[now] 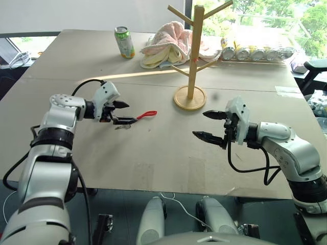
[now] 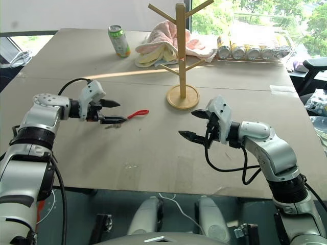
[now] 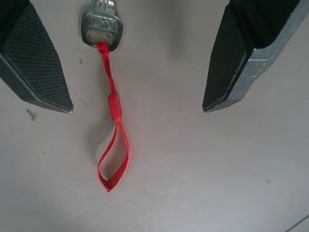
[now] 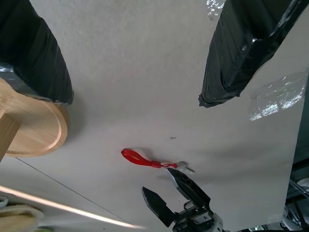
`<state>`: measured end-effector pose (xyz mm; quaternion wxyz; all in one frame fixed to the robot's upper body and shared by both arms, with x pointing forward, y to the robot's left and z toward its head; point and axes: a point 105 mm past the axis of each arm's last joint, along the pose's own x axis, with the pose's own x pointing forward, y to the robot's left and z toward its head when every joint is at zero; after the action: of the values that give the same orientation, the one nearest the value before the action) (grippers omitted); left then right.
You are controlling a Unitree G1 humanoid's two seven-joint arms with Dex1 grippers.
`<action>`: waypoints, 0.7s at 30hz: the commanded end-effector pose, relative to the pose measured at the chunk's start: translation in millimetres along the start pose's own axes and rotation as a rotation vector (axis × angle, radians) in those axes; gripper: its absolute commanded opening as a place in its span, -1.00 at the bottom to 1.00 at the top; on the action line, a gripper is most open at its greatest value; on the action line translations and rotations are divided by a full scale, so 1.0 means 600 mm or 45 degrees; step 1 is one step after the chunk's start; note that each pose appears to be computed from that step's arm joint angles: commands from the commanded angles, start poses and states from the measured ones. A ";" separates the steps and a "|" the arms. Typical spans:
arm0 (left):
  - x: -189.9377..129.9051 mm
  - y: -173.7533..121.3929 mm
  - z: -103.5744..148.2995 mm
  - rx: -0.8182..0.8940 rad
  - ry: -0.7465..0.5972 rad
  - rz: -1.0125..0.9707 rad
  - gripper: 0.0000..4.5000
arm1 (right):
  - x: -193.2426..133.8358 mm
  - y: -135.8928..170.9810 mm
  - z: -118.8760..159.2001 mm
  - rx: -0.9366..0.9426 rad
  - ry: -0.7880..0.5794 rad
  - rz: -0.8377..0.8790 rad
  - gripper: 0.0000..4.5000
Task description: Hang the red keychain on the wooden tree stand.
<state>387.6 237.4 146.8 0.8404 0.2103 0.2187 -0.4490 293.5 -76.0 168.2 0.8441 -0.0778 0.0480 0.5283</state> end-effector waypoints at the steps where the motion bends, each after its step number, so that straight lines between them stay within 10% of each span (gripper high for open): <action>1: 0.005 0.007 0.000 0.051 0.038 0.012 0.96 | -0.001 0.012 0.030 -0.060 -0.061 0.001 0.98; 6: 0.019 0.001 -0.003 0.068 0.058 -0.036 0.96 | -0.003 0.014 0.033 -0.058 -0.067 -0.019 0.98; 13: 0.041 -0.003 0.003 0.064 0.029 -0.037 -0.06 | -0.008 0.011 0.033 -0.052 -0.065 -0.052 1.00; 17: 0.042 -0.006 -0.001 0.064 0.038 -0.055 -0.97 | -0.009 0.010 0.034 -0.051 -0.066 -0.058 1.00; 21: 0.037 -0.008 -0.005 0.060 0.042 -0.075 -0.97 | -0.010 0.007 0.034 -0.051 -0.066 -0.065 1.00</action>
<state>397.5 218.5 133.3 0.8231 0.2310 0.2213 -0.4693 289.5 -72.8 175.5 0.8548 -0.0773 0.0401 0.5115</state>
